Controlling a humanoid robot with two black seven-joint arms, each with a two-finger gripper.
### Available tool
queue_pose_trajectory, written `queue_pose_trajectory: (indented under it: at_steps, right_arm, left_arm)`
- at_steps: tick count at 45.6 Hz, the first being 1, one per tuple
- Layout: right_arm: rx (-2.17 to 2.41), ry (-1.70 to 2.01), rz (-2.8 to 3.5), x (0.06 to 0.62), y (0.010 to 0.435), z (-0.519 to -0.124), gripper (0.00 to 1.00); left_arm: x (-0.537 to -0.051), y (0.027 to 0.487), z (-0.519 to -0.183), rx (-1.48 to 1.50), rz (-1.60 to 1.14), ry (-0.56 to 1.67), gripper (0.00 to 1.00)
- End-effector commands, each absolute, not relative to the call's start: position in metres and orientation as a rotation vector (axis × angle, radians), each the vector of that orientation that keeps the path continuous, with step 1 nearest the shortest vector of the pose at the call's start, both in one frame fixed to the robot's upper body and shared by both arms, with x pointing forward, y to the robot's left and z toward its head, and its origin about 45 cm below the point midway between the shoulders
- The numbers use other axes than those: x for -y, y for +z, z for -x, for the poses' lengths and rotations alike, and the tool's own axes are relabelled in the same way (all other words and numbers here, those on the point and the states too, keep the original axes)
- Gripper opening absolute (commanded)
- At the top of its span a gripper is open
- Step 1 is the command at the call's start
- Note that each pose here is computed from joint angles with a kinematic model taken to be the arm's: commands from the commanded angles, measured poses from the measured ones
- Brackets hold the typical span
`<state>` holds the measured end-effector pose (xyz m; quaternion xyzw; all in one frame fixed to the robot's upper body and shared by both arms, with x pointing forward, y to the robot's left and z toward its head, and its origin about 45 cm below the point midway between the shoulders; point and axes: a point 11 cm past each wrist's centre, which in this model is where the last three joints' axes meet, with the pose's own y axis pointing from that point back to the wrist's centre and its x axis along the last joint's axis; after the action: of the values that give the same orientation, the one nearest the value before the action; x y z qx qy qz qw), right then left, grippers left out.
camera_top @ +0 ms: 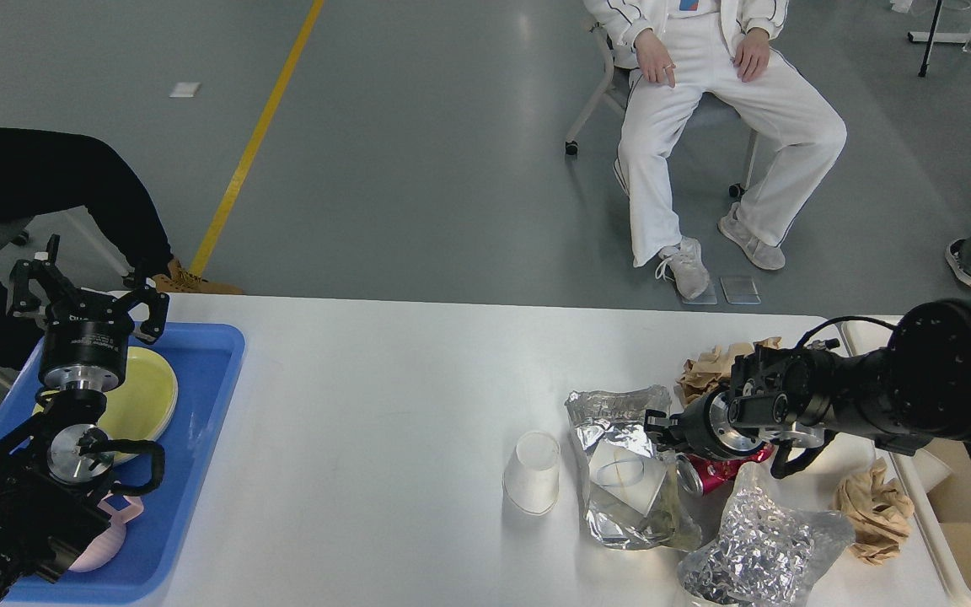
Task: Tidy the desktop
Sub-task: 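Grasp the foil packet with the right gripper and lift it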
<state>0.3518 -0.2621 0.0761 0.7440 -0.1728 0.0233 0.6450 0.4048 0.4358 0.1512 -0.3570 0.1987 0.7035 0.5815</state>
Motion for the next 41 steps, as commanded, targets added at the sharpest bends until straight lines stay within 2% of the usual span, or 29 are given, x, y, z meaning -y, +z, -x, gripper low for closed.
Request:
queue_pose_trajectory:
  at_steps: [1,10,16,30,41]
  right_arm:
    - [0.397,0.045,-1.696,0.263,0.077,-0.352,0.0]
    - [0.404,0.057,-1.714,0.255,0.086,-0.359,0.0]
    - [0.407,0.053,-1.733,0.254,0.108,-0.373,0.0]
    - [0.503,0.033,-1.796,0.279,0.206,-0.416,0.0]
    - [0.577,0.068,-1.846,0.3,0.303,-0.441,0.0]
  left_arm:
    - [-0.436,0.151,-0.405,-0.464,0.834,1.643,0.96]
    - [-0.436,0.151,-0.405,-0.464,0.834,1.643,0.96]
    - [-0.436,0.151,-0.405,-0.464,0.834,1.643,0.96]
    - [-0.436,0.151,-0.405,-0.464,0.834,1.643,0.96]
    - [-0.436,0.151,-0.405,-0.464,0.834,1.643,0.96]
